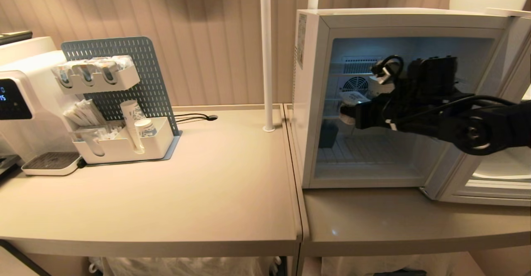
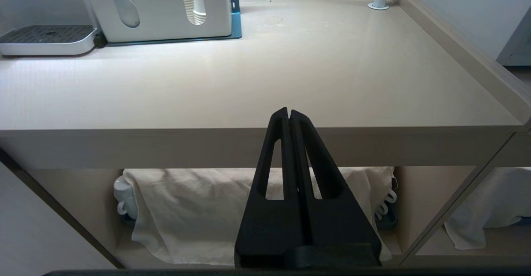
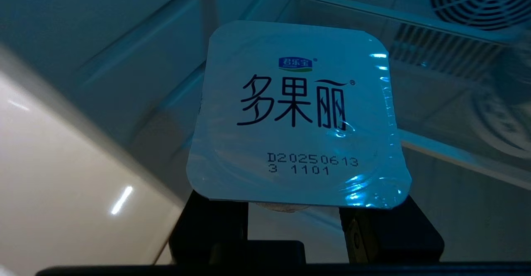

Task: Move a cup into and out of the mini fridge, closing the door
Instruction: Put the yoghurt in the freezer

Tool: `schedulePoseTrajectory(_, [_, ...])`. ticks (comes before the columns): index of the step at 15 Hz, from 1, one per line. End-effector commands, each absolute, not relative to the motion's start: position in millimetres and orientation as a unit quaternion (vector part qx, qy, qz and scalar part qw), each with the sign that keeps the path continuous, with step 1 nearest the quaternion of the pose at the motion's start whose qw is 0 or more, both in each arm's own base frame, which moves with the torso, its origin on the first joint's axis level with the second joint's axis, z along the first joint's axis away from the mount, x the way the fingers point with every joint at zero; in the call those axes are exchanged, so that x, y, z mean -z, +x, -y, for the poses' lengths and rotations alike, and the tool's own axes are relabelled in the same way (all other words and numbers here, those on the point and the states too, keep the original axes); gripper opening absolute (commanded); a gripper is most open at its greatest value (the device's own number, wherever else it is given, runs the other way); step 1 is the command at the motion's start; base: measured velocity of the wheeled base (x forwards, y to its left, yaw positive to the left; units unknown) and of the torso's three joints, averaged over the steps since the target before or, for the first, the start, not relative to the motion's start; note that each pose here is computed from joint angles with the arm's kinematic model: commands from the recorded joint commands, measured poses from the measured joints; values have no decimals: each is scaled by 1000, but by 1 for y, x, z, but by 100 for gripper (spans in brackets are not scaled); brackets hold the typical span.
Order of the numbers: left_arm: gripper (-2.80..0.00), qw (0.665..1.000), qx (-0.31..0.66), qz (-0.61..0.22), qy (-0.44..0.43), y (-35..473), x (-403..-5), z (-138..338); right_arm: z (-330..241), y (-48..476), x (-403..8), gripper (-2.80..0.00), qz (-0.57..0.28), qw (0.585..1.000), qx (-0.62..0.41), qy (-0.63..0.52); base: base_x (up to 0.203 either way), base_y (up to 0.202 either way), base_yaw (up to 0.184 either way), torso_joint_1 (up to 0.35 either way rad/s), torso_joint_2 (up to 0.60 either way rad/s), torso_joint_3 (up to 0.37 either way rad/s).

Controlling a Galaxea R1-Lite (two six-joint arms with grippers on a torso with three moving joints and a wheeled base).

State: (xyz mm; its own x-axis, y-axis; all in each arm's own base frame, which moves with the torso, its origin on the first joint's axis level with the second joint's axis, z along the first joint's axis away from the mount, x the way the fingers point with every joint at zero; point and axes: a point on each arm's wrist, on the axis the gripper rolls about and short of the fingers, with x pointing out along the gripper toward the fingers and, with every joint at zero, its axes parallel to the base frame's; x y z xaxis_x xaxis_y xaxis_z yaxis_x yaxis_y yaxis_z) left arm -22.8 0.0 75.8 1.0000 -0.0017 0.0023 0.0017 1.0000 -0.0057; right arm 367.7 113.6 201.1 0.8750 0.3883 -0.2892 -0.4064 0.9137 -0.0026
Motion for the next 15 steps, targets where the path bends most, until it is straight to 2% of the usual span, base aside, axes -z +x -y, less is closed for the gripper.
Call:
schedulePoseTrajectory(1, [-280, 1000, 1, 2, -3, -23, -76, 0, -132, 393, -167, -280, -173, 963, -206, -33, 0, 0, 0, 0, 0, 0])
schedulePoseTrajectory(8, [-280, 1000, 1, 2, -4, -23, -76, 0, -125, 422, -153, -280, -173, 971, -163, -33, 0, 0, 0, 0, 0, 0])
schedulePoseTrajectory(15, [-280, 1000, 1, 2, -4, -23, -76, 0, -114, 401, -209, -280, -150, 977, -151, -24, 0, 0, 0, 0, 0, 0])
